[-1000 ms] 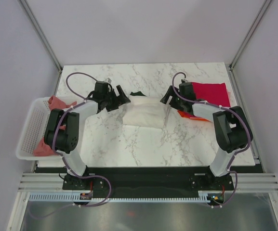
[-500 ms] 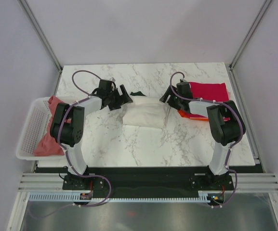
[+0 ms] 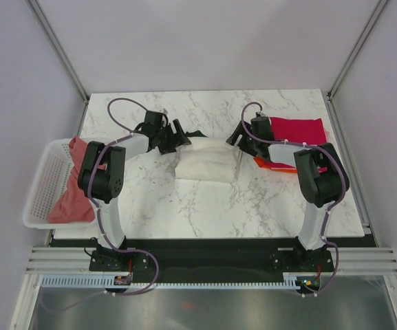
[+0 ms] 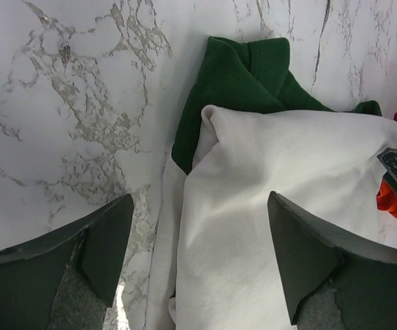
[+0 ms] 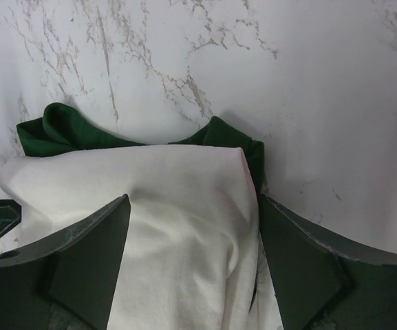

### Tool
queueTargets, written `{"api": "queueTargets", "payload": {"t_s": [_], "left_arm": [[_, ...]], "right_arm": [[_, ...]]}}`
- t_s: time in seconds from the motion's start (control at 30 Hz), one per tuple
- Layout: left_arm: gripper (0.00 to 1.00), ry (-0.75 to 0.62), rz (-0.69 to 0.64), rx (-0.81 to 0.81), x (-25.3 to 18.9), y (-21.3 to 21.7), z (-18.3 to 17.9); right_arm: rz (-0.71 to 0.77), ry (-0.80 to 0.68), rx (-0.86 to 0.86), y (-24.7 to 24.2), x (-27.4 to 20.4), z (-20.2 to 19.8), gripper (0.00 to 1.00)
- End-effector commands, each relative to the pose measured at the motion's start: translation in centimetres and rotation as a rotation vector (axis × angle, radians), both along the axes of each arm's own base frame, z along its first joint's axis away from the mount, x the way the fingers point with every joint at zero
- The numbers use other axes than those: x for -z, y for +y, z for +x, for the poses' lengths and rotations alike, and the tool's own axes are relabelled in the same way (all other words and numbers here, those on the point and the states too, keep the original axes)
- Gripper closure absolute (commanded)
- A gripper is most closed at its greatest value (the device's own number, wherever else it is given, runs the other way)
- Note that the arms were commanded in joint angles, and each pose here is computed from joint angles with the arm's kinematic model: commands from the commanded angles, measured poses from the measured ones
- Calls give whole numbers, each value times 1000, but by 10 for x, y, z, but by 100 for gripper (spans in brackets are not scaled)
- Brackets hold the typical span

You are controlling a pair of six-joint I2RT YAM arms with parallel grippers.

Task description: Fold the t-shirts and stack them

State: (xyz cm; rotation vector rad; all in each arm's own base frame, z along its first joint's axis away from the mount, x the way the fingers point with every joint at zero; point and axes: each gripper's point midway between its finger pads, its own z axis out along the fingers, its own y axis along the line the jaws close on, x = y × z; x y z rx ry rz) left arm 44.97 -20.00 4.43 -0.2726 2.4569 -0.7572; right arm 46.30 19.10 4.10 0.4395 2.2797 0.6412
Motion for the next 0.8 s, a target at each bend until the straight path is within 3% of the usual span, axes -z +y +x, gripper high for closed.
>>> {"api": "queueTargets", "payload": {"t_s": [0.0, 0.23, 0.4, 0.63, 0.7, 0.77], "left_arm": [[16, -10, -5, 51, -2, -9, 2], [17, -9, 1, 70, 1, -22, 1], [25, 20, 6, 76, 6, -30, 4], [27, 74, 64, 67, 21, -34, 4], [32, 84, 70, 66, 24, -35, 4], [44, 93, 68, 70, 27, -37, 5]], "right_arm": [[-99, 53, 40, -23, 16, -19, 16], [-122, 45, 30, -25, 15, -19, 27], [-97, 79, -8, -13, 28, -21, 29], [-107, 84, -39, 4, 32, -23, 36], [-107, 91, -43, 7, 33, -23, 39], [-110, 93, -48, 10, 33, -20, 46]]}}
